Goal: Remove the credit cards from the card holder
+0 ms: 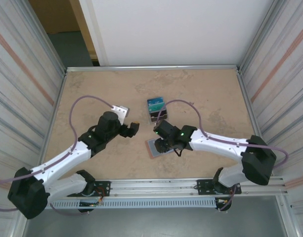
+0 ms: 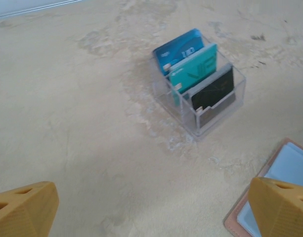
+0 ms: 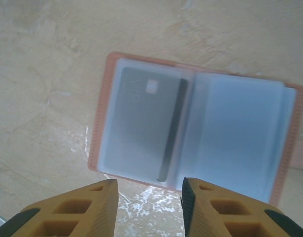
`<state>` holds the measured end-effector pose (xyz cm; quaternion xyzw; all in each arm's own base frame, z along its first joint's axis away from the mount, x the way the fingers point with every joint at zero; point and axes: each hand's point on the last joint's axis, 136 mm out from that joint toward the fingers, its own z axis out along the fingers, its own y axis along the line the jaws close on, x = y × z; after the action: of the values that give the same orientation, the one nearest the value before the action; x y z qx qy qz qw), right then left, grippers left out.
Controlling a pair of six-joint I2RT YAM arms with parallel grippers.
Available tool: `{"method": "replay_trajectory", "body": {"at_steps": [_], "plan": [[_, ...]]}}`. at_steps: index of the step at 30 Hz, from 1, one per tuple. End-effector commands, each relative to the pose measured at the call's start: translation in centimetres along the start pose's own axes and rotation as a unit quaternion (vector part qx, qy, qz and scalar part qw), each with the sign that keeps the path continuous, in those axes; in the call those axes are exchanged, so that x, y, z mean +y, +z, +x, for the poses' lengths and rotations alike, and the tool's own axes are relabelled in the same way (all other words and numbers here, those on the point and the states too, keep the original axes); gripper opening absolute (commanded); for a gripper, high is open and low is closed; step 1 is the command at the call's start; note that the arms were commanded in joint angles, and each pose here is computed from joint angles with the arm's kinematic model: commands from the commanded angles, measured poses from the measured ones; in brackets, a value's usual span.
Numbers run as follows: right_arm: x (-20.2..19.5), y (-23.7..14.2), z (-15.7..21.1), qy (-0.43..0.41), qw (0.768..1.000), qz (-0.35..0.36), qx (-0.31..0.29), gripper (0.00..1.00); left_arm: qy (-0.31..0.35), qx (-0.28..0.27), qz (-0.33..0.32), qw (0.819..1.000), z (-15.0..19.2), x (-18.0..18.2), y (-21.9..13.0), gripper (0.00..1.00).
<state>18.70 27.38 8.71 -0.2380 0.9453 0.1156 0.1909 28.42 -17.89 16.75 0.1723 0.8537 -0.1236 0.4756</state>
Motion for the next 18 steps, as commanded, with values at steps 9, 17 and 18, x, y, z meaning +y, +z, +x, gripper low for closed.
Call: {"method": "replay_trajectory", "body": {"at_steps": [9,17,18], "plan": [[2.2,3.8,0.2,-0.039,0.998,0.005,0.05,0.43,-0.072,-0.001,-0.058,0.996,1.8,2.4,-0.9,0.99],[2.1,5.6,0.9,-0.039,0.997,0.012,0.069,0.49,-0.073,0.007,-0.055,0.996,2.2,2.2,-0.5,0.99],[2.1,5.8,1.0,-0.038,0.997,0.013,0.071,0.5,-0.073,0.008,-0.055,0.996,2.2,2.2,-0.5,0.99]]}}
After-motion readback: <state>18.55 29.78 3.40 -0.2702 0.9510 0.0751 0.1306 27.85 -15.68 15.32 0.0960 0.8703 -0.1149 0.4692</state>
